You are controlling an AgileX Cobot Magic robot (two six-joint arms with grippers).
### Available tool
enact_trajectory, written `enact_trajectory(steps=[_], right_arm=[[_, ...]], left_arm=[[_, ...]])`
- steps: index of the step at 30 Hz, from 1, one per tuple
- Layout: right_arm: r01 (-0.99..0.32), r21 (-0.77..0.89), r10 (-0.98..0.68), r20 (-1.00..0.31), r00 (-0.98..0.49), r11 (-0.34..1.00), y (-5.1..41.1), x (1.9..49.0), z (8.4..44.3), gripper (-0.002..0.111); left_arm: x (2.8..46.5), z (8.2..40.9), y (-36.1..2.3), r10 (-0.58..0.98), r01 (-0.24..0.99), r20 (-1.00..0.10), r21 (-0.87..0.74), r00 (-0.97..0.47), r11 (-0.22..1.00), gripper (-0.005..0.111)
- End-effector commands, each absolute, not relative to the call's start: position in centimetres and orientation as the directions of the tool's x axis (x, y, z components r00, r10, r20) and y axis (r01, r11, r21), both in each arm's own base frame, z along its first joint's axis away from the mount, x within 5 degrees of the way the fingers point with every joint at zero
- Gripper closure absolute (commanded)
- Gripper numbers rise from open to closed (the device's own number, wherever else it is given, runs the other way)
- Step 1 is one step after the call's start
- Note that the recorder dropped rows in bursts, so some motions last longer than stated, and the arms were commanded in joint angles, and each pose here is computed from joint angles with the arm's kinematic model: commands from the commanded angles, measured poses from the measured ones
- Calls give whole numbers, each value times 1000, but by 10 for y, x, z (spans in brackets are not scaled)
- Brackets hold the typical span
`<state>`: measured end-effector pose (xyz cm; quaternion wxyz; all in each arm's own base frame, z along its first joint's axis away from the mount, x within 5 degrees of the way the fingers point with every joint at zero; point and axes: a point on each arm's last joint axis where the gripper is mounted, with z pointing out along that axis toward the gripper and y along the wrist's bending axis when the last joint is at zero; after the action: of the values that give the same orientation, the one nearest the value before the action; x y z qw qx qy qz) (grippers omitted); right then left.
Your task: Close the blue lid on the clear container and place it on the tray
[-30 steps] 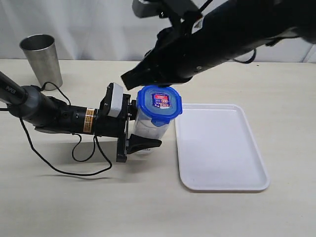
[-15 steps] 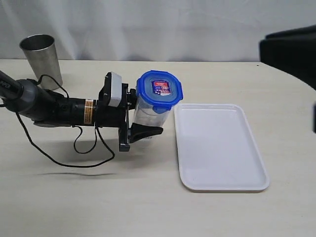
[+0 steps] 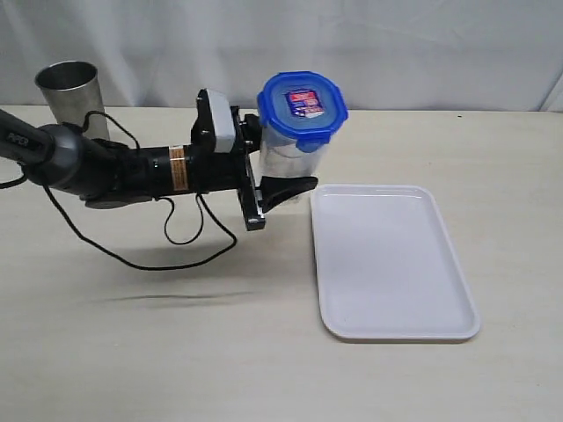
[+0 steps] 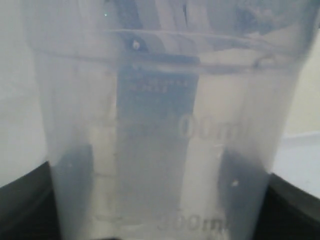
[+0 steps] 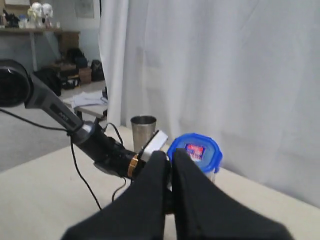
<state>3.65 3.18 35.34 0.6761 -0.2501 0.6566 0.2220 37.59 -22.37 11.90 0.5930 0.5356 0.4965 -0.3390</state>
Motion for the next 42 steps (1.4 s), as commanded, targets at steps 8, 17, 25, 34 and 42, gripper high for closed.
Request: enact_trajectory(steps=[8,17,25,34,42], right_arm=[[-620,-55,22,-993,116,782,22,24,352,104],[-618,-42,46,-991,126,785,24,28,347,104],[-616,-53,37,-990,133,786,24,28,347,104],[-616,-55,33,-991,131,786,24,28,347,104],[-616,-57,32,-991,132,786,24,28,347,104]], left_arm=[[386,122,-285,598,692,-557,722,577,5,107],[385,117,-297,673,438,-111,833,731,-339,107],[380,116,-306,605,268,181,773,776,-575,107],[368,135,-336,481,92,461,644,746,-760,107],[361,136,-338,400,54,628,495,667,-867,107]])
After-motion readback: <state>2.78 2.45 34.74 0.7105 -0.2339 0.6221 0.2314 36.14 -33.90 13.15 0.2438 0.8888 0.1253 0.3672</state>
